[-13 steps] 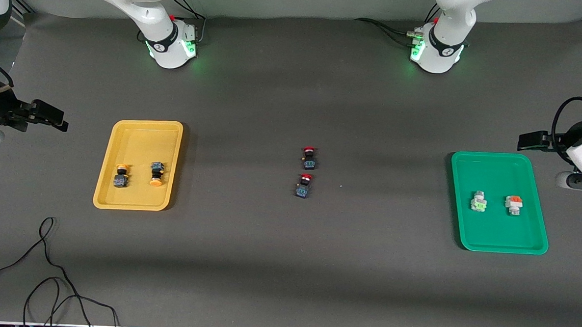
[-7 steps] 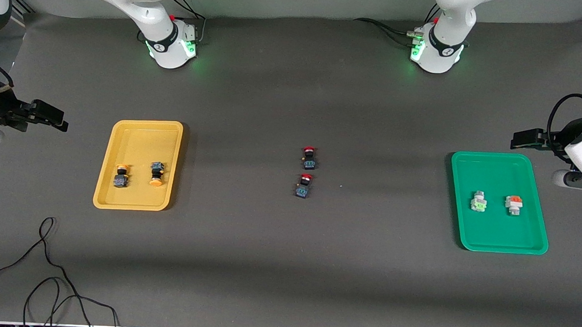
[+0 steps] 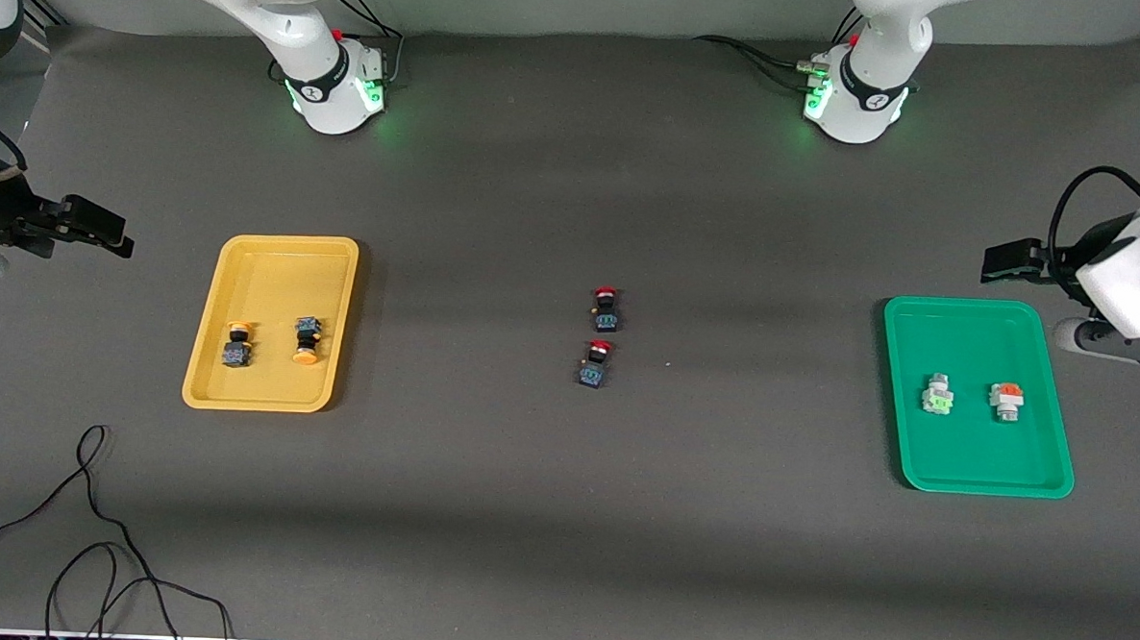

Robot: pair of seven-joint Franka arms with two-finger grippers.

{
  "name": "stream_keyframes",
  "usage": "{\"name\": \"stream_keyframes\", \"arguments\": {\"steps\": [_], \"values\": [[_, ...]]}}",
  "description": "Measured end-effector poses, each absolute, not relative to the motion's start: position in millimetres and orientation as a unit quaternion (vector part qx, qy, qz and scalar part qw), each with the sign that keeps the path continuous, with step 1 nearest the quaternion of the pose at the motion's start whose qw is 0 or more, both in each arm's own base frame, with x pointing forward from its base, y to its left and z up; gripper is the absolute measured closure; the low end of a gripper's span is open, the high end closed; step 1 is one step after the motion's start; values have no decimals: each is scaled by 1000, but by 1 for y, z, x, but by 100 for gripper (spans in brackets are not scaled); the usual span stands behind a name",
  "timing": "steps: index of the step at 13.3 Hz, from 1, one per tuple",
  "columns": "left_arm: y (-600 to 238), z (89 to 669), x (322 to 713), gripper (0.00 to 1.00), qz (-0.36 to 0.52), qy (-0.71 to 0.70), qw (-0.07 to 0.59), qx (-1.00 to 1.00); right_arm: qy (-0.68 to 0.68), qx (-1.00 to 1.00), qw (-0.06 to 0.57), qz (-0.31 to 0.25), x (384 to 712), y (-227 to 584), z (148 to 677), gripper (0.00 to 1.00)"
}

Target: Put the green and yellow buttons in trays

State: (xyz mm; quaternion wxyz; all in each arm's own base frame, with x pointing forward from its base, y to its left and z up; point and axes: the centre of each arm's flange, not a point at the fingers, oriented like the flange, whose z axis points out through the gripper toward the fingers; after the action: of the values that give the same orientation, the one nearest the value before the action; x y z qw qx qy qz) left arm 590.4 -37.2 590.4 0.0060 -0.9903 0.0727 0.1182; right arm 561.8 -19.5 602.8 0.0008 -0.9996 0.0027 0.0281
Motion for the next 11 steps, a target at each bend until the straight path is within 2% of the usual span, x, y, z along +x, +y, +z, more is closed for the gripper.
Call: {"name": "stream_keyframes", "arguments": {"steps": [6, 11], "values": [[-58, 594, 584, 0, 105, 73, 39, -991, 3, -1000, 1, 28, 562, -19, 603, 0], [-56, 585, 561, 0, 64, 76, 41, -994, 3, -1000, 1, 28, 562, -19, 603, 0]]}}
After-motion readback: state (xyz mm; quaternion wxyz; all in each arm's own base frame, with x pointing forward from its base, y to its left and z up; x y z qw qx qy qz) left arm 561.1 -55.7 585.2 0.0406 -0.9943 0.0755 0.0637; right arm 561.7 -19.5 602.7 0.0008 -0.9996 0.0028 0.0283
